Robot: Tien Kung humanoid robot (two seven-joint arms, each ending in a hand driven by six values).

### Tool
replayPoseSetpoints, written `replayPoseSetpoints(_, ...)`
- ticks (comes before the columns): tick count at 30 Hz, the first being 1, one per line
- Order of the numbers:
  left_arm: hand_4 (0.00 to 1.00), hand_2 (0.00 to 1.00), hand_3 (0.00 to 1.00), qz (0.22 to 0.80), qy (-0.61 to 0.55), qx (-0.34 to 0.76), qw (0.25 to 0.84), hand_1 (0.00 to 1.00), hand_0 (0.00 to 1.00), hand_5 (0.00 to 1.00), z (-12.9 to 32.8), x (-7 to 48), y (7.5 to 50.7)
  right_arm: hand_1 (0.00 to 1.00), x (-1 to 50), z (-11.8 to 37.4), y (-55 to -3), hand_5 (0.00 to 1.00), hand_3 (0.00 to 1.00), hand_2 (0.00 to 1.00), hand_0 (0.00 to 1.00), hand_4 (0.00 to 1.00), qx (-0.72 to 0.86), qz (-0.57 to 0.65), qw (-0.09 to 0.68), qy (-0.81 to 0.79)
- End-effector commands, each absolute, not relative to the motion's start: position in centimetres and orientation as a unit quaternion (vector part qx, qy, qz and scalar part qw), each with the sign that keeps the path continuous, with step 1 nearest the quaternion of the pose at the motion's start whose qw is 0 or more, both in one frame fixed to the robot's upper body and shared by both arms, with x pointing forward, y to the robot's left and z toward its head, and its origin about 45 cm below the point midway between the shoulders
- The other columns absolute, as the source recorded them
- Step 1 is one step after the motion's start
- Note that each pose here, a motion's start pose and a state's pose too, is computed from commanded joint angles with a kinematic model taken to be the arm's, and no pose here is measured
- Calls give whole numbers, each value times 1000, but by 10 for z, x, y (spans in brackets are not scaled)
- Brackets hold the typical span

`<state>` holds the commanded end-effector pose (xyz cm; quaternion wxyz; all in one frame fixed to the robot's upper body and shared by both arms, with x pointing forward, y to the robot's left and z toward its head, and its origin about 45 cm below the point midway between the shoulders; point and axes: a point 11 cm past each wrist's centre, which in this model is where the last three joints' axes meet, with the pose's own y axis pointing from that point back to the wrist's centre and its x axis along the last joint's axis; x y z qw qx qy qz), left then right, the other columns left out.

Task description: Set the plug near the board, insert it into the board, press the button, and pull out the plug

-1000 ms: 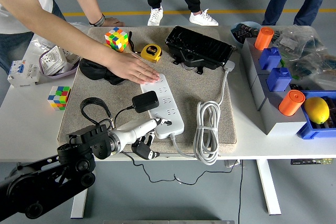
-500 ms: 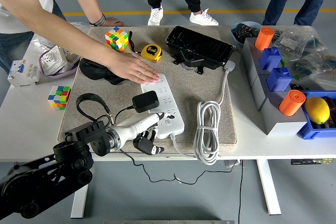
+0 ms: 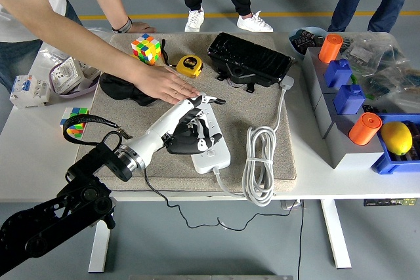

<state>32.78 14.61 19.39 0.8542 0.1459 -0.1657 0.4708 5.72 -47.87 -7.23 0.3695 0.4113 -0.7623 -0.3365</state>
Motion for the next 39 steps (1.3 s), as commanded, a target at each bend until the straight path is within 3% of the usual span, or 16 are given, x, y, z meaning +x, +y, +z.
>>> replayPoseSetpoints(4,844,566,688,494,-129,119,851,551,401,389,187,330,151,610,57,-73,-478,221,543,561,608,723,412,-337,369,-762)
replayPoseSetpoints(5,859,702,689,497,-125,116,851,707,650,543,185,330,152,610,57,-73,-478,221,543,561,608,725,412,-337,370,-762)
replayPoseSetpoints(10,859,702,689,511,-91,90,850,707,650,543,177,330,154,610,58,-72,-478,221,543,561,608,725,412,-336,370,-762)
replayPoseSetpoints(11,931,837,804,513,-85,84,850,839,822,751,176,330,154,609,58,-72,-479,221,543,562,608,725,411,-336,369,-762)
replayPoseSetpoints(16,931,837,804,519,-67,56,850,839,822,751,172,327,154,609,59,-72,-479,221,543,562,608,725,411,-336,369,-763)
replayPoseSetpoints(17,959,943,926,521,-62,50,850,917,900,825,170,327,154,609,59,-72,-479,221,543,562,608,725,411,-336,369,-763)
replayPoseSetpoints(39,952,911,895,532,-51,15,845,875,863,784,167,326,159,610,63,-69,-483,223,543,562,609,726,415,-330,373,-762)
